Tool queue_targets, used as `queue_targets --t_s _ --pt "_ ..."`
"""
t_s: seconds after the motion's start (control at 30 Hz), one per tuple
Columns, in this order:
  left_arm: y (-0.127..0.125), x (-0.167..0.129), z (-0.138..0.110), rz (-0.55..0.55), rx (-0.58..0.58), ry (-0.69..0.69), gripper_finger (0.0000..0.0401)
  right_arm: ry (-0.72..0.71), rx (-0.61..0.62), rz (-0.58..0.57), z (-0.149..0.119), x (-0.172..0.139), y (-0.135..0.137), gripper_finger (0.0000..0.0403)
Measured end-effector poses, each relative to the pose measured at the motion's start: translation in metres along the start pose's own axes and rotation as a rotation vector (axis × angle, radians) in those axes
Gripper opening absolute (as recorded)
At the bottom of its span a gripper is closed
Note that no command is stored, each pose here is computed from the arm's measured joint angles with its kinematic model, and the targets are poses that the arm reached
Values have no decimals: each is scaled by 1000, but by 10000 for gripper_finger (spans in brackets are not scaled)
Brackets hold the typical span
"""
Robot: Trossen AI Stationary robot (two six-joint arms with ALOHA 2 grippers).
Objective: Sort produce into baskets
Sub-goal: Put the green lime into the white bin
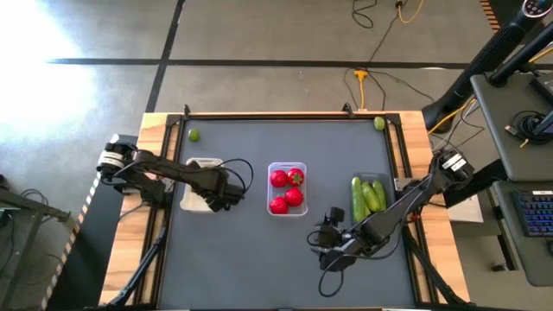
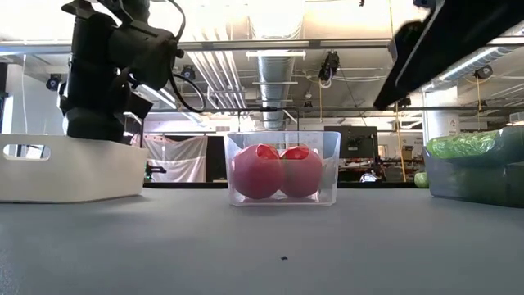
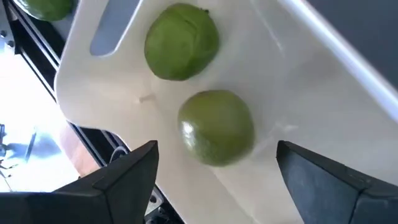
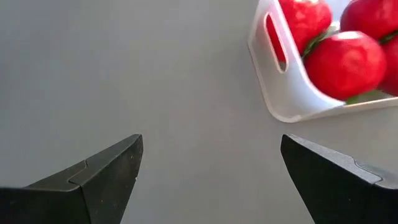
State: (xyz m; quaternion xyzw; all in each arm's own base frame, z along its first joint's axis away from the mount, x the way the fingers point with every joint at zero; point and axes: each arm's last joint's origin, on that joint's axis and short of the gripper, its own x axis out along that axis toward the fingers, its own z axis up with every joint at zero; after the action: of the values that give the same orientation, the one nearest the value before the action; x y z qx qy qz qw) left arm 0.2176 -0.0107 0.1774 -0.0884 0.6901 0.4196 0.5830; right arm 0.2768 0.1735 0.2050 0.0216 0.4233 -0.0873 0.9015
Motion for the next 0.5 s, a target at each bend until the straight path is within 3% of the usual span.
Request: queue_targets --t_s 0.1,0.3,0.5 --pt "1 -1 -3 1 23 30 310 30 -33 -35 12 -13 0 375" --pt "11 -21 -11 25 32 55 310 124 -86 -220 37 -45 -19 375" --pt "15 -70 -11 -68 -8 -198 310 369 -23 -464 35 -54 -67 375"
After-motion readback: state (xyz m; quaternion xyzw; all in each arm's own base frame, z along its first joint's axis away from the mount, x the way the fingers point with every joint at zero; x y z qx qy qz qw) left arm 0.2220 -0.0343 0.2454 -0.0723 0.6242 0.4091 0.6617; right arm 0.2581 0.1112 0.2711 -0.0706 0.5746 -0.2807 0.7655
